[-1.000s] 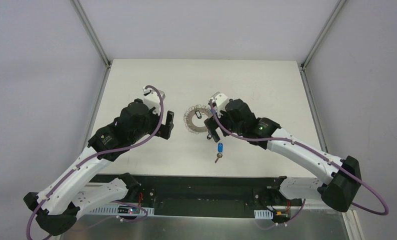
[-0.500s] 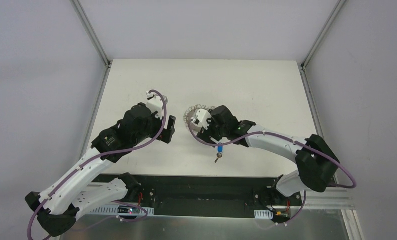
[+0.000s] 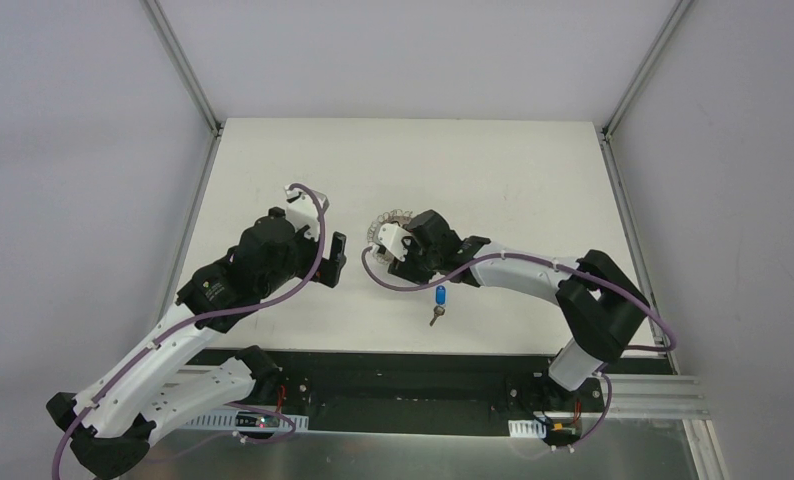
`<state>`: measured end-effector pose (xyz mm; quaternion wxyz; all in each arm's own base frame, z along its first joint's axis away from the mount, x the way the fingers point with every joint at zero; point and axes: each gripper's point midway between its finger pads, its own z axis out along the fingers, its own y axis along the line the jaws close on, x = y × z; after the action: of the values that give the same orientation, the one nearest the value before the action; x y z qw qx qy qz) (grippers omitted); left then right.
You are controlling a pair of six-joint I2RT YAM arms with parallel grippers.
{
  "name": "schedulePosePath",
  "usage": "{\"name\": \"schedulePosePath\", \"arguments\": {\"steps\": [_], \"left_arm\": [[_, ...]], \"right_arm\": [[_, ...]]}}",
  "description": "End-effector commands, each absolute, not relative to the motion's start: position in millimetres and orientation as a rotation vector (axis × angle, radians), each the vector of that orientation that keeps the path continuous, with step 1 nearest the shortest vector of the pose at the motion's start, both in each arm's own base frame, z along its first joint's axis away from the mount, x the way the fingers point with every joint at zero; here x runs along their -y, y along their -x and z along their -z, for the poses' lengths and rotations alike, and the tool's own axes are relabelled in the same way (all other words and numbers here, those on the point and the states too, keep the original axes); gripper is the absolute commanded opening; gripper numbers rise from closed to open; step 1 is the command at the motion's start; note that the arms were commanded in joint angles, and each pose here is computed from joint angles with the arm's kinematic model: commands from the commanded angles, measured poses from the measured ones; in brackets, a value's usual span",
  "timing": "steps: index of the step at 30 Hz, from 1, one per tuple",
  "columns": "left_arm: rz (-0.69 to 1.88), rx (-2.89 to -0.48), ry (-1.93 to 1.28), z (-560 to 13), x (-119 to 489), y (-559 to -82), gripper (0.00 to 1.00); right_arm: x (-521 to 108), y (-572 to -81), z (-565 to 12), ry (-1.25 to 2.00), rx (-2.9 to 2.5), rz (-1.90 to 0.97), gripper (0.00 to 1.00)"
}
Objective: Put the keys on the keyring
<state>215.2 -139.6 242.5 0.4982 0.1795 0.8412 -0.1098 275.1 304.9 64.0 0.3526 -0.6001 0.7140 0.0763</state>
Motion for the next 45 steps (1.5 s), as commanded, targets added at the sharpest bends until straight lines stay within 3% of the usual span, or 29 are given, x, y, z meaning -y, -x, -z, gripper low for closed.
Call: {"name": "schedulePosePath", "arguments": {"steps": [1, 26, 32, 37, 45], "left_arm": [[0.247, -1.992, -0.423, -249.9, 136.3, -219.6, 1.00], [0.233, -1.991, -0.422, -246.9, 134.8, -221.3, 1.00], [0.227, -1.993, -0.423, -246.3, 134.4, -221.9, 1.00], [0.223, -1.994, -0.425, -245.5, 134.1, -222.1, 1.00], [0.250, -1.963, -0.429, -252.3, 134.7, -219.1, 1.00]], "right_arm": [[-317.7, -291.8, -74.8, 1.548, -1.777, -0.166, 0.62], [-306.1, -313.9, -47.1, 1.551, -1.848, -0.091, 0.43], [-307.6, -317.1, -44.5, 1.550, -1.854, -0.099, 0.29], [-309.4, -319.5, -46.9, 1.546, -1.849, -0.103, 0.00], [-317.8, -299.2, -85.4, 1.511, -1.836, -0.274, 0.00]]}}
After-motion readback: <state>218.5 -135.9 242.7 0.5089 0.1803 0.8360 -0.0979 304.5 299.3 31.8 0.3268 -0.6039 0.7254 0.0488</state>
